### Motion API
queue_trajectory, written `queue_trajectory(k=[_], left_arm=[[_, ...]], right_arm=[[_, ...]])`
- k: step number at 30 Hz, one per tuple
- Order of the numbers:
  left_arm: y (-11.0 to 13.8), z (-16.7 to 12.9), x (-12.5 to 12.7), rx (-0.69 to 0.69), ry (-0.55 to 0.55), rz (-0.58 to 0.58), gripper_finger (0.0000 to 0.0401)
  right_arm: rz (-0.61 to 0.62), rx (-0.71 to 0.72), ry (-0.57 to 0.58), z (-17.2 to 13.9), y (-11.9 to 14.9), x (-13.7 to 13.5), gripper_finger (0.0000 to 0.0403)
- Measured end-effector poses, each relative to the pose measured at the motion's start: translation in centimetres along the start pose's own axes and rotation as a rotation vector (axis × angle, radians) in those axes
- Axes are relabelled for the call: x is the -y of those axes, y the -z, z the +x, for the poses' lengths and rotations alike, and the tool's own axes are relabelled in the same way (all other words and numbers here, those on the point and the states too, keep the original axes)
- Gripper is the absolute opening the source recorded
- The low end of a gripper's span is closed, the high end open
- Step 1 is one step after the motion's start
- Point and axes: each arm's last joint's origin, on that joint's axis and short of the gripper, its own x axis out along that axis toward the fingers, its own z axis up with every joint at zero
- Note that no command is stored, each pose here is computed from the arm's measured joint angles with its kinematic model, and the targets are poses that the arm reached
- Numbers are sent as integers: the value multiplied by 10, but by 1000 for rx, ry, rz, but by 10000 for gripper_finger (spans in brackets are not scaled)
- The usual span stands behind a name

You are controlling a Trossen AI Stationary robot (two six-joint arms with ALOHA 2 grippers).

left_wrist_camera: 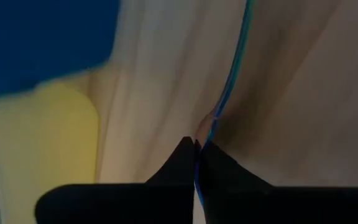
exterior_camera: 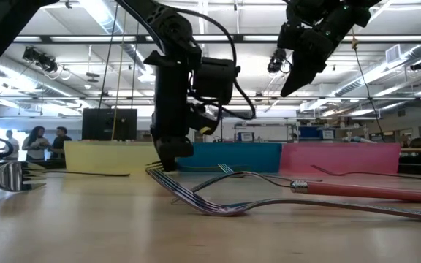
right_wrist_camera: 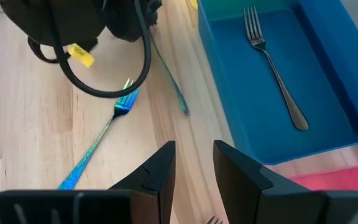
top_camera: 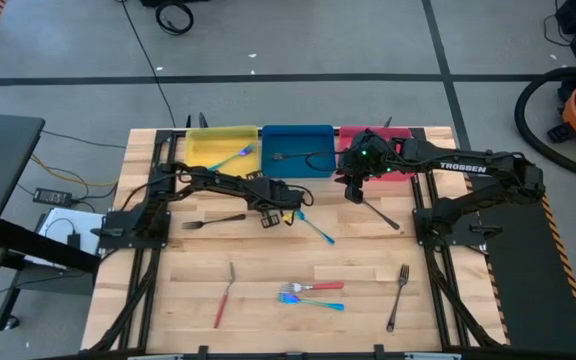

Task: Sort silverware by color (type)
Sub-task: Put the iridescent fork into the yellow bin

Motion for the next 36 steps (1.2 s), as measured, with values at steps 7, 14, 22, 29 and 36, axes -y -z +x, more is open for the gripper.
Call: queue_trajectory(k=[7,14,22,29,36], left_arm=[[11,-25,-34,-57,-13,-2,3],[28,-69,-94,-4,73,-89,1],[56,-101,-165,94,116,-221,1],[79,-94,-219,58,86,-347,0],[102,-53,-251,-59,143,-397,0]], right_arm=[[0,-11,0,0,1,0,116],[-2,-20,4,0,2,0,116],[-19,-20,6,0,2,0,117],[-1,-28,107,-1,3,9,117],[52,-12,185,-3,3,26,117]])
